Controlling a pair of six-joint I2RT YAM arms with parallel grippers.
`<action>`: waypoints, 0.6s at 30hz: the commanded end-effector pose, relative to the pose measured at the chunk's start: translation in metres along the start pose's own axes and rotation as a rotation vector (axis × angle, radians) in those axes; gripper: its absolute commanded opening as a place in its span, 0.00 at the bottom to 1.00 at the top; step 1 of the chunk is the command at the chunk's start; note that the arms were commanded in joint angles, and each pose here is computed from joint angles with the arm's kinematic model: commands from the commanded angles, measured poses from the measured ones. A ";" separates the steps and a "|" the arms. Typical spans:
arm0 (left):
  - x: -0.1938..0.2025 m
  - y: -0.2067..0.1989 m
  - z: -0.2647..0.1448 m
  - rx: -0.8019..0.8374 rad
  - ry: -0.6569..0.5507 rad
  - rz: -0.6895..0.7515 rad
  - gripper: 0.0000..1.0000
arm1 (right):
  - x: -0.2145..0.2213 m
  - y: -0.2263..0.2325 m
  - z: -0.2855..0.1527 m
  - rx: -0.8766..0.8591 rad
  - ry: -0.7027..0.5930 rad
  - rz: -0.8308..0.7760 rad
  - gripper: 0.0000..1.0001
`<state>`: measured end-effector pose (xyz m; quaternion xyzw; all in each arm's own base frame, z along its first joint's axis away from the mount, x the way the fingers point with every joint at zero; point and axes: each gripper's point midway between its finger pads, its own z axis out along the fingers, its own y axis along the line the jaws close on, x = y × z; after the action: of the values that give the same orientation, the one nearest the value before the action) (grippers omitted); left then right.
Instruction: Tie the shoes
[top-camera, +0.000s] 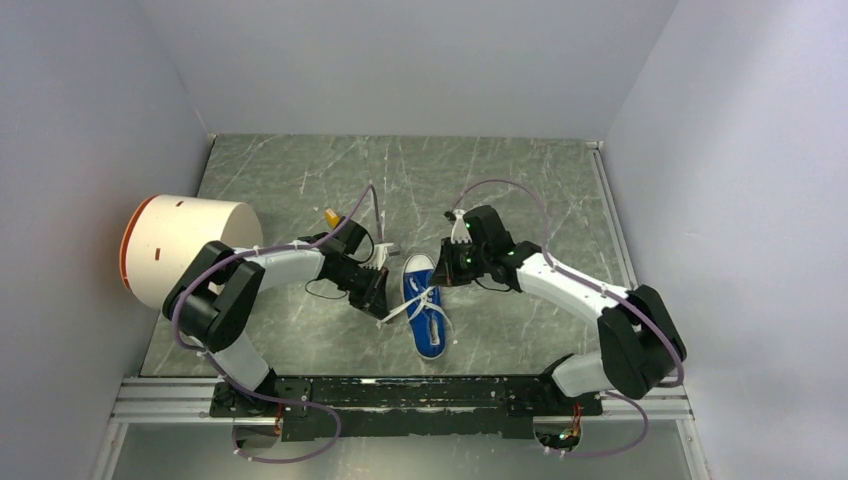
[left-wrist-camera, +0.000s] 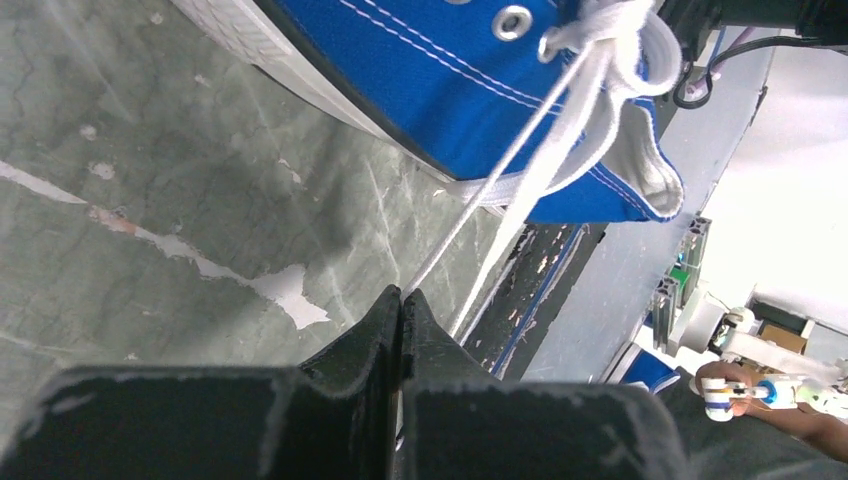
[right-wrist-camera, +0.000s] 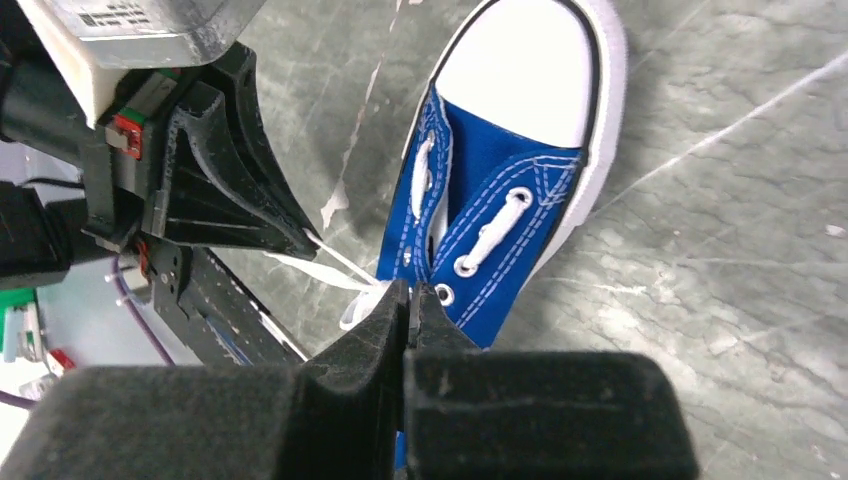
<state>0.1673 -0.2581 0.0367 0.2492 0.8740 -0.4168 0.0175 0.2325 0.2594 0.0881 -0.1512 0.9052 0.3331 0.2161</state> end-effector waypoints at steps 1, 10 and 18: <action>0.017 0.015 -0.003 -0.088 0.053 -0.069 0.05 | -0.001 -0.028 -0.009 0.108 -0.051 0.113 0.00; 0.035 0.042 0.000 -0.218 0.096 -0.166 0.05 | 0.010 -0.075 -0.013 0.106 -0.114 0.293 0.00; 0.052 0.060 0.005 -0.282 0.134 -0.226 0.05 | 0.021 -0.091 -0.008 0.073 -0.106 0.343 0.00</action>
<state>0.1761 -0.2518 0.0099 0.2115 0.9066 -0.3651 0.0120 0.2314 0.2119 0.0538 -0.0040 0.9070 0.3815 0.1782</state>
